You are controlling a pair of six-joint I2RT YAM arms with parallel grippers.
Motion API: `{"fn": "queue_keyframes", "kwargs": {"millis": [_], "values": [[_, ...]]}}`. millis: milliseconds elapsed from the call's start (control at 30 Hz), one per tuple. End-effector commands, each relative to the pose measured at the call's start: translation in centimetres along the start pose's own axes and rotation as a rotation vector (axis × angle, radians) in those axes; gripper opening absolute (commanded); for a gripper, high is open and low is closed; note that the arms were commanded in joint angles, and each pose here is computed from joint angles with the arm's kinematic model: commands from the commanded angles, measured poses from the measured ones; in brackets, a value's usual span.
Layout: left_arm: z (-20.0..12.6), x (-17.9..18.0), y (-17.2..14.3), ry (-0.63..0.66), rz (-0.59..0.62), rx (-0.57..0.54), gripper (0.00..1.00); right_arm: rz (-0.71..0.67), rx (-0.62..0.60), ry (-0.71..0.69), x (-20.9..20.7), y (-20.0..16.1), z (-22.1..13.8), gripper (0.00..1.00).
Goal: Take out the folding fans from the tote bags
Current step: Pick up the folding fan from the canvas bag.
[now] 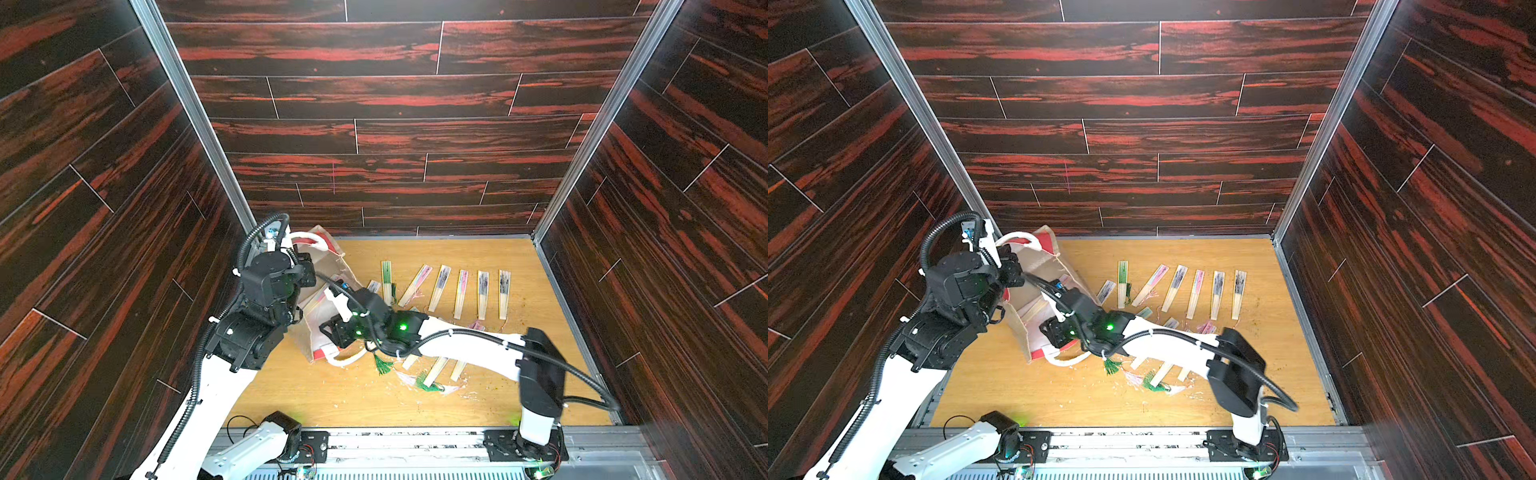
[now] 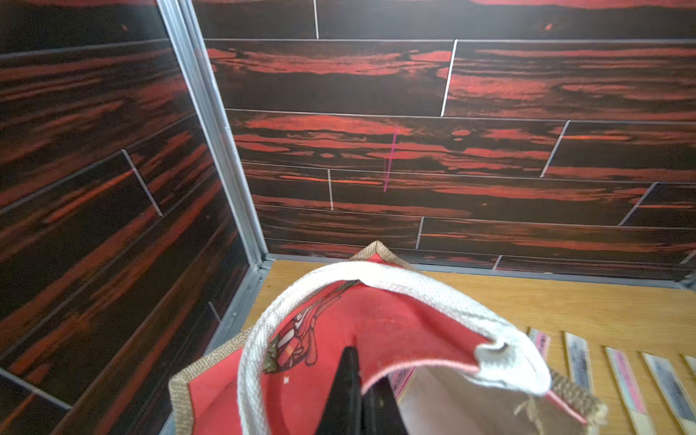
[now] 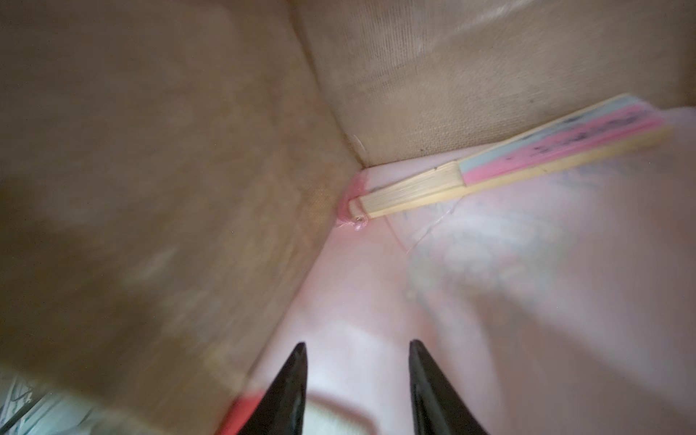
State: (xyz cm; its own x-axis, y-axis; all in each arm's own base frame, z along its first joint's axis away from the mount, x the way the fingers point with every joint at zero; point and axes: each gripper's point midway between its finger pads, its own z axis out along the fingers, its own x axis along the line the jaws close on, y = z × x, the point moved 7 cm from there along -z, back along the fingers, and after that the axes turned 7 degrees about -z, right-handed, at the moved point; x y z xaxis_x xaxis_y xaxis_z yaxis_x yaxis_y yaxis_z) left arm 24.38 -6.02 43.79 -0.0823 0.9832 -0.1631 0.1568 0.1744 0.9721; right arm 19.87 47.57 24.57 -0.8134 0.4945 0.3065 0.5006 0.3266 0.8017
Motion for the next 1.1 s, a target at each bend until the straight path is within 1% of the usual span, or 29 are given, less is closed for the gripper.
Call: {"fn": "queue_keyframes", "kwargs": {"millis": [0, 133, 267, 367, 567, 700, 800, 933, 1067], "values": [[-1.9, -0.3, 3.0, -0.085, -0.096, -0.124, 0.0, 0.026, 0.066, -0.02, -0.2, -1.0, 2.0, 0.45], [-2.9, -0.4, 3.4, -0.146, -0.11, -0.149, 0.0, 0.067, 0.087, -0.056, -1.1, -0.9, 3.2, 0.45], [-4.2, -0.5, 3.5, -0.223, -0.116, -0.192, 0.0, 0.173, 0.097, -0.087, -2.9, -0.7, 3.5, 0.47], [-5.0, -0.5, 3.1, -0.283, -0.112, -0.229, 0.0, 0.259, 0.082, -0.093, -4.5, 0.0, 3.3, 0.49], [-7.3, -0.5, 2.5, -0.411, -0.106, -0.306, 0.0, 0.403, -0.024, -0.095, -7.3, 2.4, 2.0, 0.55], [-8.8, -0.3, 2.5, -0.482, -0.109, -0.357, 0.0, 0.501, -0.095, -0.081, -9.6, 3.5, 1.3, 0.56], [-9.6, -0.5, 2.2, -0.536, -0.101, -0.373, 0.0, 0.507, -0.154, -0.055, -10.4, 4.5, 0.8, 0.55], [-10.2, -1.4, 1.5, -0.659, -0.083, -0.381, 0.0, 0.469, -0.213, -0.017, -10.5, 5.9, 0.4, 0.54], [-10.5, -2.0, 1.4, -0.733, -0.093, -0.381, 0.0, 0.439, -0.241, 0.035, -10.4, 6.6, 0.5, 0.52]]}}
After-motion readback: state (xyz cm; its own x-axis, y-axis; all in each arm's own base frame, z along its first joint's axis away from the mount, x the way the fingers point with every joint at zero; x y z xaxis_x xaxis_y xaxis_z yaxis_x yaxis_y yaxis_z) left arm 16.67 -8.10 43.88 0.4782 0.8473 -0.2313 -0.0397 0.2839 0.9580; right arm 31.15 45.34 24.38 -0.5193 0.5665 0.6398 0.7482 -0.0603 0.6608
